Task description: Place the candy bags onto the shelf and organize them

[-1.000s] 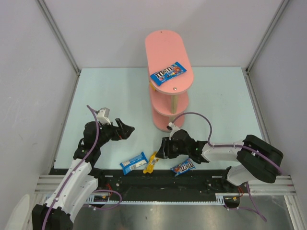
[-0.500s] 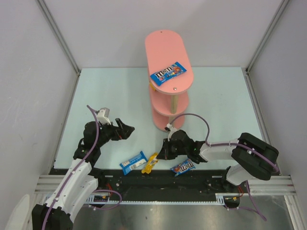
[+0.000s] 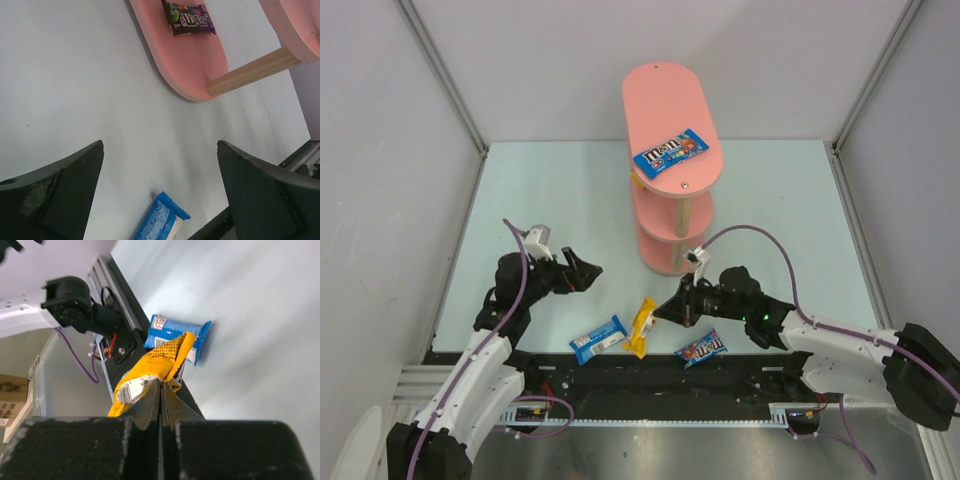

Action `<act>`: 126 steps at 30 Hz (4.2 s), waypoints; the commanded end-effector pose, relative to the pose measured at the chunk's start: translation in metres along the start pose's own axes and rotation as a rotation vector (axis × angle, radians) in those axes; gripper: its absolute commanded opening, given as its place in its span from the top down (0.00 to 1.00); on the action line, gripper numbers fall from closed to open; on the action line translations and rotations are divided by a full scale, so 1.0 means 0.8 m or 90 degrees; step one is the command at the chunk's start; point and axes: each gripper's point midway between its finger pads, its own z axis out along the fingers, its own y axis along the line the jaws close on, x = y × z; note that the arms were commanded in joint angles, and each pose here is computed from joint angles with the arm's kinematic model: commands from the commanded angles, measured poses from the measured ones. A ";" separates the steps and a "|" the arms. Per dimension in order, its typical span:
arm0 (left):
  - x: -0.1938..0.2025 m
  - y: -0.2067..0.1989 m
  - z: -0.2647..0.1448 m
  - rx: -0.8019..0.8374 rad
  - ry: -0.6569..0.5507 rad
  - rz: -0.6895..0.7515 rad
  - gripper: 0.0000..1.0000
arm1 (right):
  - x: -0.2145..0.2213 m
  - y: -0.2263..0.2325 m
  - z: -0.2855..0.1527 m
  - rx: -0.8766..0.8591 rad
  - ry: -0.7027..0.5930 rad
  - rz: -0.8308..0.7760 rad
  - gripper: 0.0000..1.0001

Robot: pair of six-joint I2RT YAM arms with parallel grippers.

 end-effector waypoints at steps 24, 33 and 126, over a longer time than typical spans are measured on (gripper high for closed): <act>-0.089 -0.103 -0.083 0.177 -0.283 0.215 0.00 | -0.067 -0.050 -0.055 0.179 -0.053 0.186 1.00; -0.073 -0.147 -0.104 0.259 -0.258 0.407 0.03 | -0.061 -0.050 -0.048 0.205 0.005 0.290 1.00; 0.103 -0.254 -0.030 0.251 -0.104 0.763 0.49 | -0.077 0.022 -0.052 -0.006 0.092 0.427 1.00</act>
